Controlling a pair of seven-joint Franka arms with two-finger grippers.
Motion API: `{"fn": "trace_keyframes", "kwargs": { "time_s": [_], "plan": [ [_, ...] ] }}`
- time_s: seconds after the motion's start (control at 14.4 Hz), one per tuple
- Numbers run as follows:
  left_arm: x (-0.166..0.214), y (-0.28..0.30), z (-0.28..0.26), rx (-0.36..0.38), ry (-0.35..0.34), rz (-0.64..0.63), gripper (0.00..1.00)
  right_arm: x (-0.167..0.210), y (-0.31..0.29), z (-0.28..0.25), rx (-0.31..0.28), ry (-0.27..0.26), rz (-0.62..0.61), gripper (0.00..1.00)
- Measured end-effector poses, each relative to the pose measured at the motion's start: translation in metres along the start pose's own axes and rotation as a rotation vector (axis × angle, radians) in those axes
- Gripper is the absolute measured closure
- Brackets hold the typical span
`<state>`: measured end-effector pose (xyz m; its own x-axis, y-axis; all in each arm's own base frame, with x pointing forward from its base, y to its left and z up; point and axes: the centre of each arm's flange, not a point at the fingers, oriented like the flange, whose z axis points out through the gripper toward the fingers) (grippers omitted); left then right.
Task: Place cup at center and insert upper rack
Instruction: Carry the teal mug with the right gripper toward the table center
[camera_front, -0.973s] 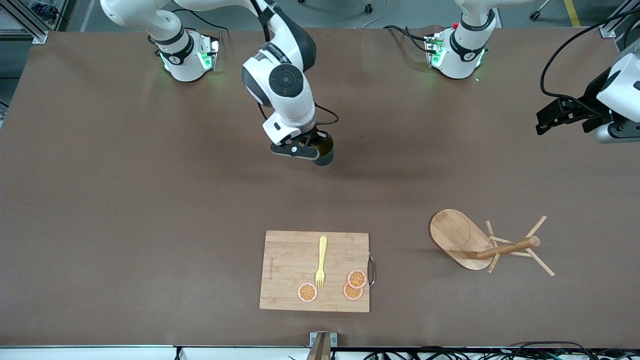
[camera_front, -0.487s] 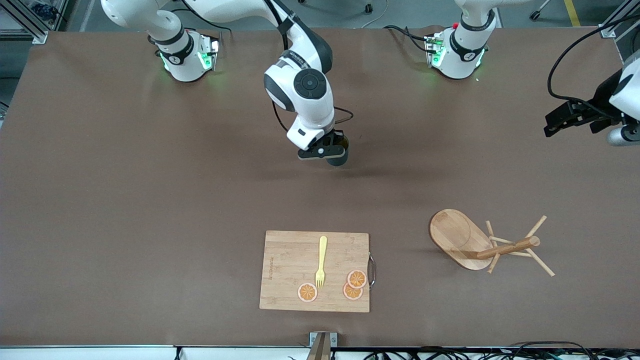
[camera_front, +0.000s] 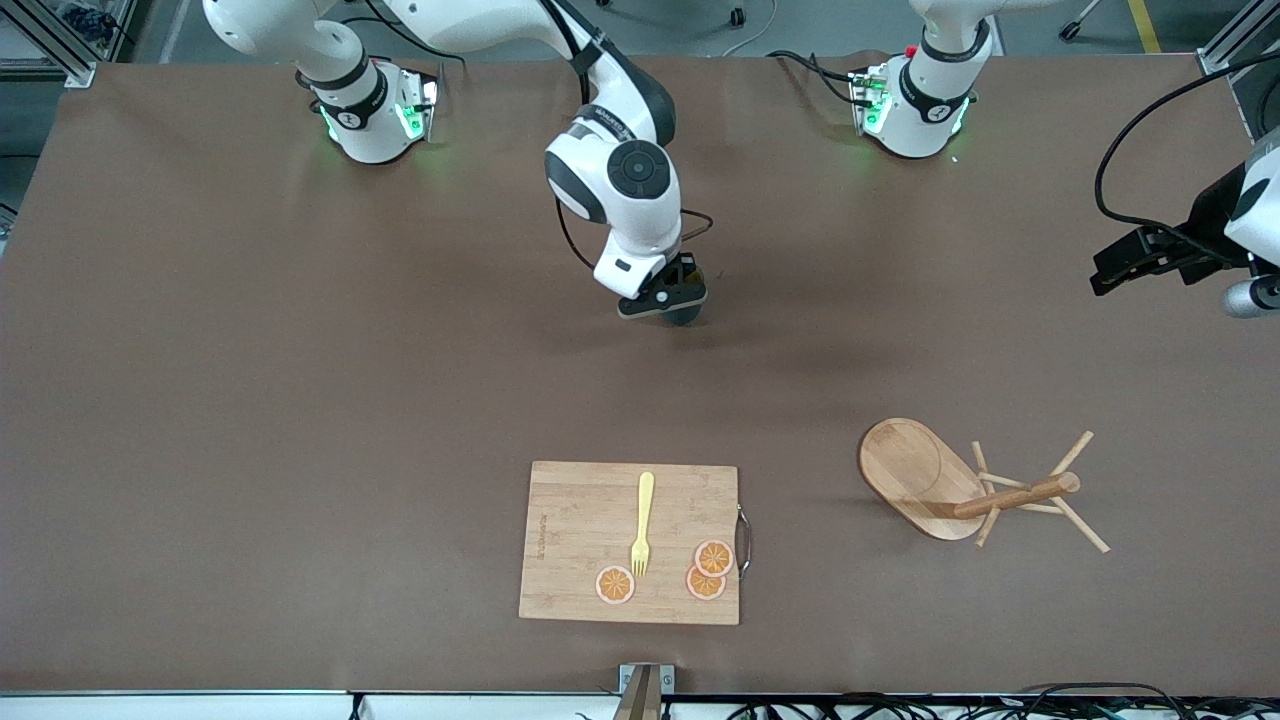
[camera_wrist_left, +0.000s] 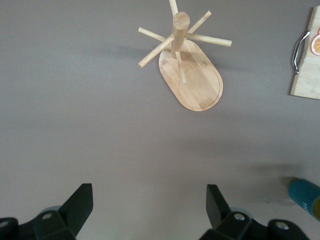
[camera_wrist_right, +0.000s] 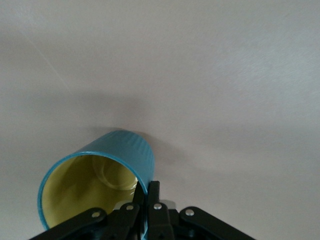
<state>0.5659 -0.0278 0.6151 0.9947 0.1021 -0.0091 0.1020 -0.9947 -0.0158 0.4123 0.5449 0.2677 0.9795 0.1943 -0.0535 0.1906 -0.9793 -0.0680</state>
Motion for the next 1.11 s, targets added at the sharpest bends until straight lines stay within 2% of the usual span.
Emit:
{"fn": "trace_keyframes", "kwargs": {
  "time_s": [0.49,0.9,1.04,1.11],
  "plan": [
    [0.002,0.015,0.008,-0.005,0.000,0.007,0.00,0.005,-0.010,0.011,0.005,0.011,0.019,0.96],
    [-0.019,0.103,0.046,-0.081,-0.068,-0.136,0.00,0.005,-0.009,0.013,-0.001,0.011,0.052,0.96],
    [-0.029,0.120,0.057,-0.081,-0.067,-0.161,0.00,0.007,-0.008,0.012,-0.002,0.014,0.053,0.86],
    [-0.036,0.130,0.059,-0.077,-0.067,-0.180,0.00,0.008,-0.008,0.011,-0.002,0.018,0.054,0.72]
  ]
}}
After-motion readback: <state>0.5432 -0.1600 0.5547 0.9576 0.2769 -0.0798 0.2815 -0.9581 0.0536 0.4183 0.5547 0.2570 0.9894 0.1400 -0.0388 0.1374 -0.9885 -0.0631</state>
